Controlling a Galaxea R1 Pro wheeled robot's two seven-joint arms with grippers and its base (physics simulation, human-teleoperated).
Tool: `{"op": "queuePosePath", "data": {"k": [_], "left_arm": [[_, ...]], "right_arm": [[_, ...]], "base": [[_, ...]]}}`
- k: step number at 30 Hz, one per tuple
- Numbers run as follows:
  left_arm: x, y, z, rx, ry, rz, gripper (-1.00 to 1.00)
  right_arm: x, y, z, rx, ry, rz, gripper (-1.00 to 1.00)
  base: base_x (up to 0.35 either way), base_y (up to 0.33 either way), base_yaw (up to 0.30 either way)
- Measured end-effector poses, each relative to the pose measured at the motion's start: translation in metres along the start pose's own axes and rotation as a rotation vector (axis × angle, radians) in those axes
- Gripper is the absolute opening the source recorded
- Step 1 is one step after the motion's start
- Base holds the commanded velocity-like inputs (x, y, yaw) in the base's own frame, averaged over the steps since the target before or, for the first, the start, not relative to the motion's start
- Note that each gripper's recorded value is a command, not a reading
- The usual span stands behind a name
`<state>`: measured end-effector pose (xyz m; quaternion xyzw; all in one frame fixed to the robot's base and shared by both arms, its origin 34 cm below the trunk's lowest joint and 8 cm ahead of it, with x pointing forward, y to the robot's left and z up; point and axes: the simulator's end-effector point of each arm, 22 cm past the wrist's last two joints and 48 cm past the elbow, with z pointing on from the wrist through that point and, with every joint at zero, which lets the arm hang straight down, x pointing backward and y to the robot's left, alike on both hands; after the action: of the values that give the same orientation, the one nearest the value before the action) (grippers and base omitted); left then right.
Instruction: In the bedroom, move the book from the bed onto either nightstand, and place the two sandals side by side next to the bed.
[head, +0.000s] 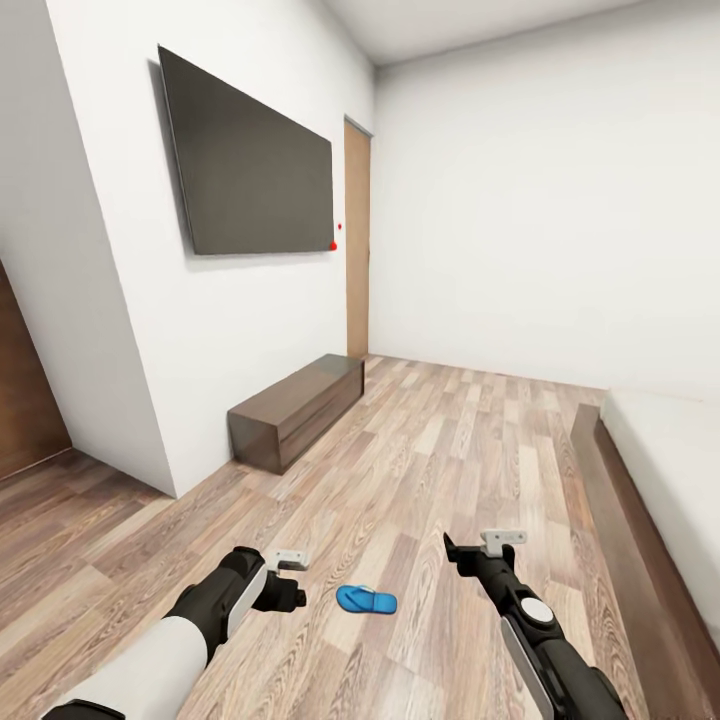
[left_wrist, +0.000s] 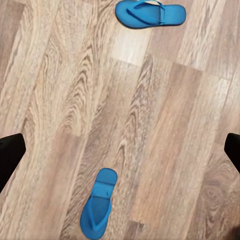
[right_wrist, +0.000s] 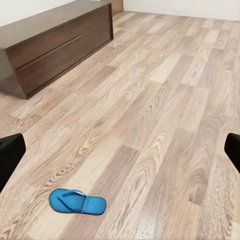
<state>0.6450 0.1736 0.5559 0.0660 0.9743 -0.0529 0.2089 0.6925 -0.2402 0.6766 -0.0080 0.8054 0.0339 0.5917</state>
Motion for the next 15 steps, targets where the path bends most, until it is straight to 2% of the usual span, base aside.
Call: {"op": "queuePosePath", "data": {"k": [10, 14, 15], "left_arm": [[0.017, 0.001, 0.017, -0.001, 0.023, 0.0, 1.0], [0.024, 0.002, 0.025, -0.012, 0.03, 0.02, 1.0], [0.028, 0.004, 0.028, -0.03, 0.038, 0.038, 1.0]], "right_arm": [[0.02, -0.001, 0.003, 0.0, -0.001, 0.0, 1.0], [0.029, -0.001, 0.004, 0.0, 0.0, 0.0, 1.0], [0.031, -0.001, 0.004, 0.0, 0.0, 0.001, 1.0]], "base": [[0.0, 0.0, 0.0], [0.0, 0.0, 0.0], [0.0, 0.0, 0.0]]}}
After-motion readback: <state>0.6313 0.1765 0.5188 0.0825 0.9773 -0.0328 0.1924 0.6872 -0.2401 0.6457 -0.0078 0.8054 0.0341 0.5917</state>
